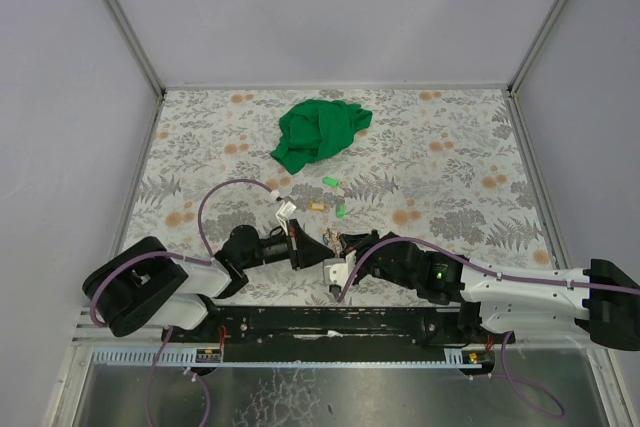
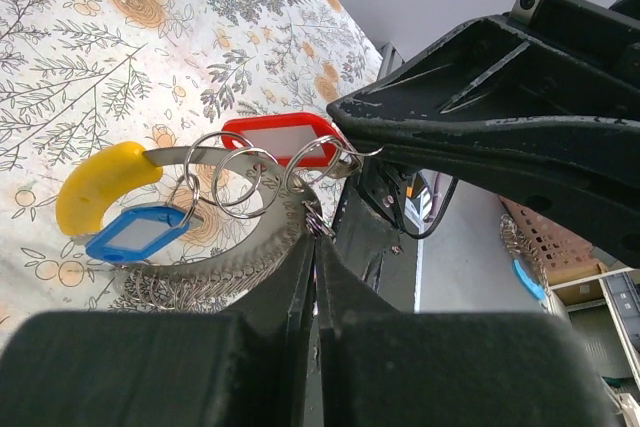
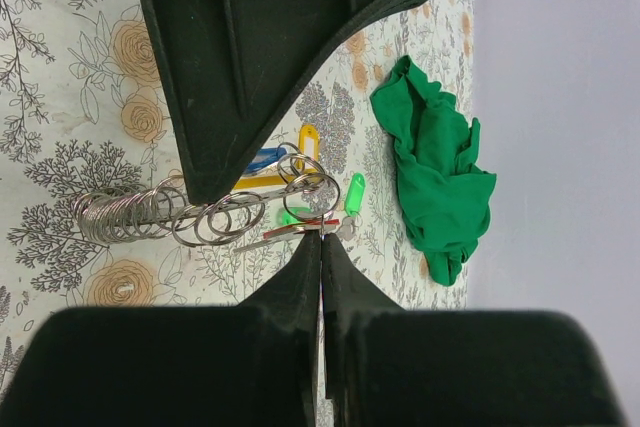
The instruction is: Put the keys on the keyring
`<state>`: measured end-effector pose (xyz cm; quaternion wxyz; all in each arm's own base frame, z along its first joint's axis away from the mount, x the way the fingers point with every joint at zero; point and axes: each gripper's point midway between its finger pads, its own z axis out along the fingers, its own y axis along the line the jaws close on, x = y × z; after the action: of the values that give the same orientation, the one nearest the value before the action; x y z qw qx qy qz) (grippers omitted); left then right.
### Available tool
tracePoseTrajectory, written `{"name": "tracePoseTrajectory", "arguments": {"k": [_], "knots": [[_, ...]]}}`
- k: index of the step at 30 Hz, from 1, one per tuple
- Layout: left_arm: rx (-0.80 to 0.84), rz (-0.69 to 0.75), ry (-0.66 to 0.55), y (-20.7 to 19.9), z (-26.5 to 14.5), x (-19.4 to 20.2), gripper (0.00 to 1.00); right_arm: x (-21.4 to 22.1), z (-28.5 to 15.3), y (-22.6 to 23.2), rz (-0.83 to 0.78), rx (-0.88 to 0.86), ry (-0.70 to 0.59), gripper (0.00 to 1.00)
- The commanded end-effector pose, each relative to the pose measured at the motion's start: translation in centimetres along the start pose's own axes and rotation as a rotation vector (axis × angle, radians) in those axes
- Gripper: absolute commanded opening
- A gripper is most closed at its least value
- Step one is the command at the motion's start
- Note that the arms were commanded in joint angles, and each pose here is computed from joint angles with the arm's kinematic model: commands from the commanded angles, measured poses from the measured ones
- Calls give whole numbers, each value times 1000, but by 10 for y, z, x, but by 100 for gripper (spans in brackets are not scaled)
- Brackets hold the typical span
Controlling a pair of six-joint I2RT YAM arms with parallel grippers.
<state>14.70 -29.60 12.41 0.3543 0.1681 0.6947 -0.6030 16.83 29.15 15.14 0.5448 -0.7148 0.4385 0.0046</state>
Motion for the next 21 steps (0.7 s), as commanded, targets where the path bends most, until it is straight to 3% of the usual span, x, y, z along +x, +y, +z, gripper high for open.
{"name": "tracePoseTrajectory", "arguments": {"k": [1, 5, 7, 12, 21], "knots": [[37, 28, -56, -11, 5, -16, 0, -3, -2, -12, 35, 49, -5, 0], [26, 16, -60, -10, 4, -17, 2, -5, -3, -14, 40, 54, -19, 0], [24, 5, -62, -11, 4, -18, 13, -6, -3, -14, 40, 54, -21, 0], [24, -13, -61, -15, 1, -18, 26, -6, -2, -14, 37, 49, -18, 0], [-44, -31, -51, -8, 0, -19, 32, -8, -1, -15, 35, 51, -26, 0]]}}
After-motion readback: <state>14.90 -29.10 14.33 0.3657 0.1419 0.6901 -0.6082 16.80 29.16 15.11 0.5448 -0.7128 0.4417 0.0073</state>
